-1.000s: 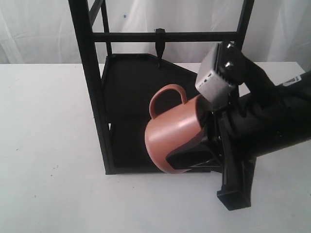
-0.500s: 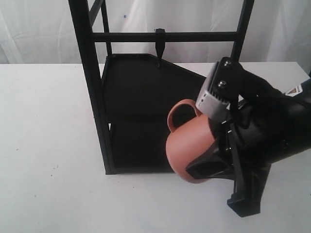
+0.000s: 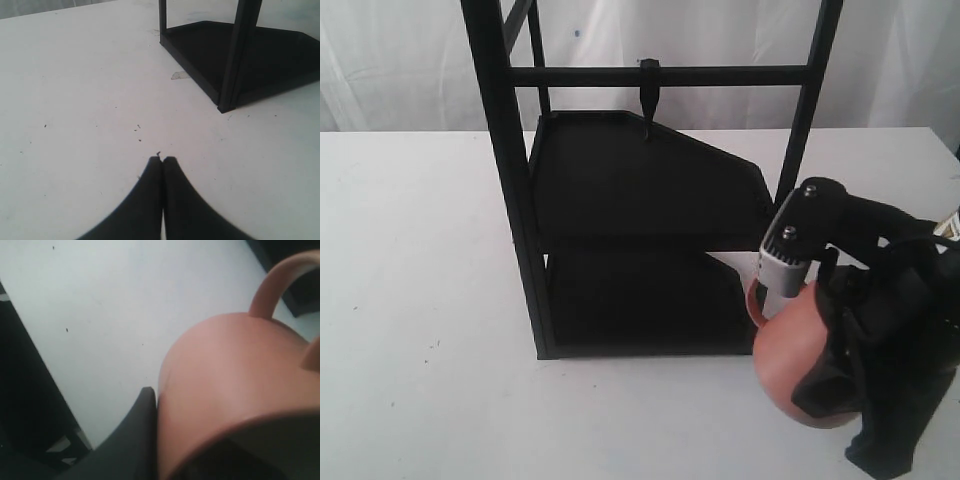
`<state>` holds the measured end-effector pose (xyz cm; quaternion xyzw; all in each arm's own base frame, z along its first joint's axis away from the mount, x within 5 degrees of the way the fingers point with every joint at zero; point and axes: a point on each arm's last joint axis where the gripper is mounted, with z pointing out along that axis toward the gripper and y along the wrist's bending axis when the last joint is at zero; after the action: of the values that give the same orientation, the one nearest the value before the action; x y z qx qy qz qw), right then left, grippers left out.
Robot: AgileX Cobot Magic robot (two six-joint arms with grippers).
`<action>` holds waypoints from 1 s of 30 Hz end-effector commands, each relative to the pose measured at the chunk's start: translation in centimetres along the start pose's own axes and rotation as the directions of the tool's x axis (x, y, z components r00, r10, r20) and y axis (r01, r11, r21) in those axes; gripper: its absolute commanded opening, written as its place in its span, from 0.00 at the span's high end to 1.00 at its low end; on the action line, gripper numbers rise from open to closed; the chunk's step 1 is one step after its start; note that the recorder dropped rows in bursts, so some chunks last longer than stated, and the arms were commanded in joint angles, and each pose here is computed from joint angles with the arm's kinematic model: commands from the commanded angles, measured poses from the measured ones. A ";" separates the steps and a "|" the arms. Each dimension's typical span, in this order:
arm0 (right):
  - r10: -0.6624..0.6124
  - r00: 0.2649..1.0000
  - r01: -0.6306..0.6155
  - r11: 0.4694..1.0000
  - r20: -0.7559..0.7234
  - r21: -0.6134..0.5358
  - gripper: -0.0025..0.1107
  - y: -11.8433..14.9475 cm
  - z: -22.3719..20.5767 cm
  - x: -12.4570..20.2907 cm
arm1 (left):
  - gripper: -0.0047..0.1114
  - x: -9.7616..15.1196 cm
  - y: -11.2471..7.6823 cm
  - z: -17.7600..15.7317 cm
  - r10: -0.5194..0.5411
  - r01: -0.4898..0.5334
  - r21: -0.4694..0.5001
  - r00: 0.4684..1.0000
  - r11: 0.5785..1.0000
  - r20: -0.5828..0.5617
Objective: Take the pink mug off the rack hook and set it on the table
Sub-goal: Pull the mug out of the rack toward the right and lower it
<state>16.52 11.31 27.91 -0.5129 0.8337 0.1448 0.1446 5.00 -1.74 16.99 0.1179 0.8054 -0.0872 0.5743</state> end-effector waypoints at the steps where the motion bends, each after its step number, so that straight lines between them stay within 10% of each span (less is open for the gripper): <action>1: 0.028 0.999 -0.027 0.999 -0.031 0.031 0.98 -0.1 -0.4 0.3 | 0.96 0.1 0.0 0.0 -0.011 0.011 -0.001 1.000 1.000 0.004; 30: 0.020 0.999 -0.018 0.999 -0.045 0.038 0.98 -0.2 -0.4 0.4 | 0.96 0.1 0.0 0.0 -0.011 0.011 -0.001 1.000 1.000 0.004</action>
<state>16.43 10.83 27.73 -0.5044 0.8451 0.1258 0.1248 5.00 -1.74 16.99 0.1179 0.8054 -0.0872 0.5743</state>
